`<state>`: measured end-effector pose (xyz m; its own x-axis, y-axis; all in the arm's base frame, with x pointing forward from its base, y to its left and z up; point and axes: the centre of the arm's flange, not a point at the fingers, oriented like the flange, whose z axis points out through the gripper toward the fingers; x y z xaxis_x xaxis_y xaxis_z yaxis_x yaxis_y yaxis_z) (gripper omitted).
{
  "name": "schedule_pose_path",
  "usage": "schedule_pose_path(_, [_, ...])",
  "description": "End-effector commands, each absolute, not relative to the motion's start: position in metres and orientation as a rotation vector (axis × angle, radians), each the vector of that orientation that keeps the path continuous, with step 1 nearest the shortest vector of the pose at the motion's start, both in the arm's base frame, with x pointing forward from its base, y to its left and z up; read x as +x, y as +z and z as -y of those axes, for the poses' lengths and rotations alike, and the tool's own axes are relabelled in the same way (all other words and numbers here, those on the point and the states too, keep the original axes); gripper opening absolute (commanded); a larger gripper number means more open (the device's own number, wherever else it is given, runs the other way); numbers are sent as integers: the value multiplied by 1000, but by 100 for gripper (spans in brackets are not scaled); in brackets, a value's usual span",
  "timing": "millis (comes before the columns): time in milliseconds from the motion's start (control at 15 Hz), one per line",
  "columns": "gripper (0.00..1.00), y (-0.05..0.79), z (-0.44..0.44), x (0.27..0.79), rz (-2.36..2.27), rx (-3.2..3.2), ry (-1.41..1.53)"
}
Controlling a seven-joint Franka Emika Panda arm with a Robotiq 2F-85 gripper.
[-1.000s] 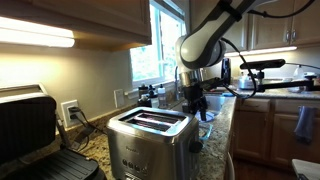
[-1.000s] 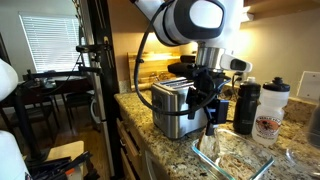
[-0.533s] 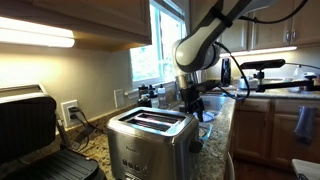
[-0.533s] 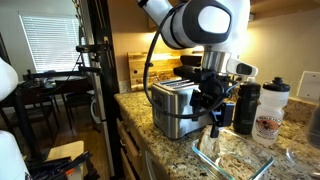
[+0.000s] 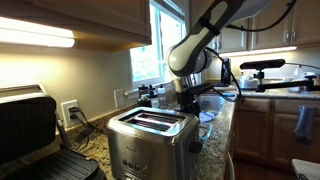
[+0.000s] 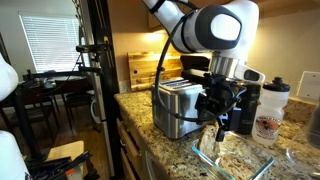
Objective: Pick up a slice of bread from the glass bowl and put it in the toaster.
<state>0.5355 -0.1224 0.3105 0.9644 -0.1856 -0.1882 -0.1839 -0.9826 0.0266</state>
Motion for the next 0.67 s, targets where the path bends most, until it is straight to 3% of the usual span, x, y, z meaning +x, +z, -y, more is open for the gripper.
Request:
schedule_pose_path(0, [100, 307, 131, 544, 305, 3113, -356])
schedule_pose_path(333, [100, 302, 136, 548, 316, 3110, -375])
schedule_pose_path(467, [74, 302, 137, 549, 319, 3111, -373])
schedule_pose_path(600, [60, 303, 138, 550, 324, 3111, -369])
